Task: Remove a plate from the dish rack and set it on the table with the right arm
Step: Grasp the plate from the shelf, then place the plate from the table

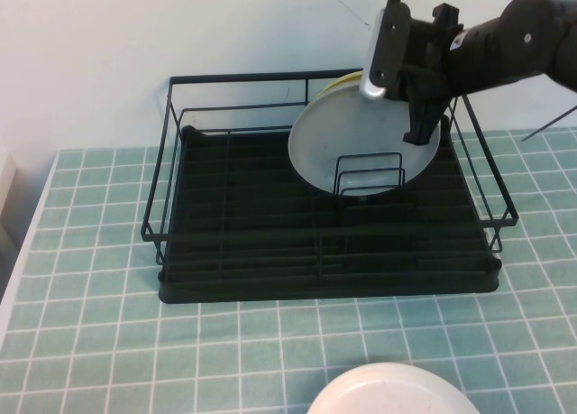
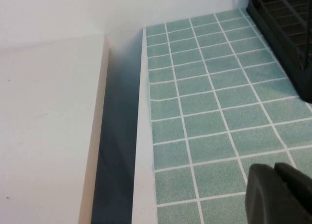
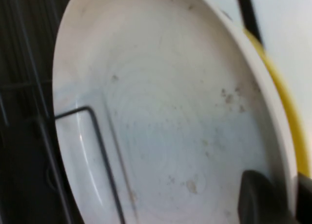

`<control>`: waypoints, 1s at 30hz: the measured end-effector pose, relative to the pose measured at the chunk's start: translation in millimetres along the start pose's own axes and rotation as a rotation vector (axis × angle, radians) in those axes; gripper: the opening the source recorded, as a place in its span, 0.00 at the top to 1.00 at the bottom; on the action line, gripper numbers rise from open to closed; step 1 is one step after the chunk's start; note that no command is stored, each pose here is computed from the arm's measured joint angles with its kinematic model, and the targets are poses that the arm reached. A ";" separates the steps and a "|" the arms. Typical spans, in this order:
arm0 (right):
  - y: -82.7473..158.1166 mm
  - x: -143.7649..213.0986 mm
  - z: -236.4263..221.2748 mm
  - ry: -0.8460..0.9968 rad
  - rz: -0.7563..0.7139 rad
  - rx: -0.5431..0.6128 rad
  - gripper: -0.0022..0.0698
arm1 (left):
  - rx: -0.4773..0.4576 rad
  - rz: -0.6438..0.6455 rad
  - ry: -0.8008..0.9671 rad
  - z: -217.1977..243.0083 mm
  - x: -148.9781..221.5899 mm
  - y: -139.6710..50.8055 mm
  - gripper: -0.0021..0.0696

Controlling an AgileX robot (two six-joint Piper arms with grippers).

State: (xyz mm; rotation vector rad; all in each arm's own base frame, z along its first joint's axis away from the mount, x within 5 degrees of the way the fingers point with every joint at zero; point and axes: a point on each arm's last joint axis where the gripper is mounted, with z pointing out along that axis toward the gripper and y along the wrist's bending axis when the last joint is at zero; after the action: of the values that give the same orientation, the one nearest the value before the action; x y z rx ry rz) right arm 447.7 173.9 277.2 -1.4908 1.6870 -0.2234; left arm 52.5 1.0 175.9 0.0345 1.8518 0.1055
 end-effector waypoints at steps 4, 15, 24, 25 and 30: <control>-6.6 -7.0 -11.9 -0.010 0.015 -0.007 0.87 | 0.000 0.000 0.000 0.0 0.0 0.0 0.98; -36.0 -45.2 -125.5 -0.112 0.080 0.097 0.87 | 0.000 0.000 0.000 0.0 0.0 0.0 0.98; -16.7 -49.1 -228.0 -0.066 0.678 -0.079 0.87 | 0.000 0.000 0.000 0.0 0.0 0.0 0.98; -10.8 -45.1 -233.6 -0.042 0.739 -0.111 0.87 | 0.000 0.000 0.000 0.0 0.0 0.0 0.98; 51.8 -21.8 -244.5 0.011 0.923 -0.323 0.87 | 0.000 0.000 0.000 0.0 0.0 0.0 0.98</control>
State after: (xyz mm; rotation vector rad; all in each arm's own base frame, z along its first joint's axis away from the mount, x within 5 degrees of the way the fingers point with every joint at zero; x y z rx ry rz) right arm 241.9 112.6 406.9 -0.7695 2.3042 0.5557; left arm 52.5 1.0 175.9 0.0345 1.8518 0.1055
